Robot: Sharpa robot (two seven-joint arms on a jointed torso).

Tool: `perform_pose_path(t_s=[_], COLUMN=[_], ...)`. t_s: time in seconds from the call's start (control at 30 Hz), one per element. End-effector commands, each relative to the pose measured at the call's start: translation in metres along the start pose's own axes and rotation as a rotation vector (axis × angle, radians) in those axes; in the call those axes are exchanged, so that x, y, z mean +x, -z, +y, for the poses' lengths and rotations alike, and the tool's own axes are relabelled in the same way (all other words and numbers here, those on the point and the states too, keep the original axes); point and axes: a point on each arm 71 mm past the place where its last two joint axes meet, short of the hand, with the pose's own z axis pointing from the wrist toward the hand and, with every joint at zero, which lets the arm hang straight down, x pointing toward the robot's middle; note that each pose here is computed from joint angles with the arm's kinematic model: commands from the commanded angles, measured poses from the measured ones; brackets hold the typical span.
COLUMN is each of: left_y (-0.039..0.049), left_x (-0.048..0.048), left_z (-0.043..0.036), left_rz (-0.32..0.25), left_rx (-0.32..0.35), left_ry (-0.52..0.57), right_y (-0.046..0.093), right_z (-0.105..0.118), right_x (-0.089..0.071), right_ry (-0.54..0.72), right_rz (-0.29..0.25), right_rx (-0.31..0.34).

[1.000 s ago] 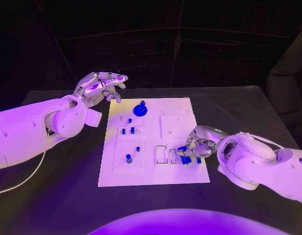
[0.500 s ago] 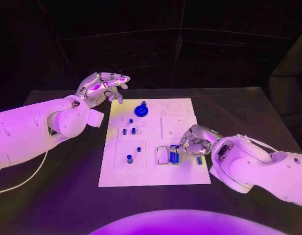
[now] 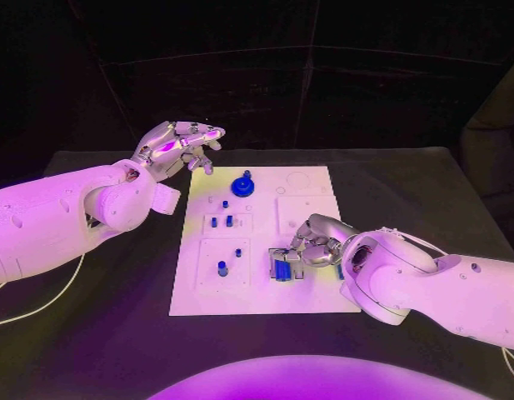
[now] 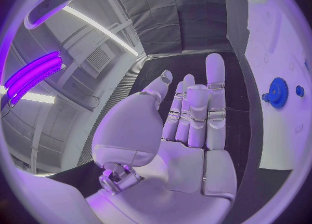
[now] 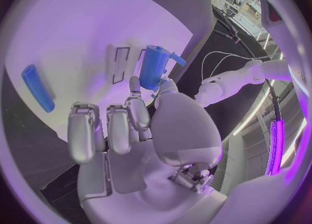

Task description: Assemble the parts on the task board

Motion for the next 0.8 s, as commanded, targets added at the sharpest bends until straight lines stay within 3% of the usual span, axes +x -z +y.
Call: perform_pose_path(t_s=[0.03, 0.3, 0.8], left_y=[-0.0005, -0.0005, -0.0004], left_x=[0.0018, 0.002, 0.0018], left_z=[-0.0015, -0.0014, -0.0014], left_rz=[0.017, 0.019, 0.018], left_rx=[0.007, 0.004, 0.002], left_ry=[0.005, 0.006, 0.006], right_y=[-0.0023, -0.0064, -0.0086], right_z=[0.0007, 0.0028, 0.0026], right_x=[0.0038, 0.0059, -0.0005], right_ry=[0.021, 0.031, 0.055], right_rz=[0.046, 0.051, -0.043], right_rx=[0.019, 0.027, 0.036])
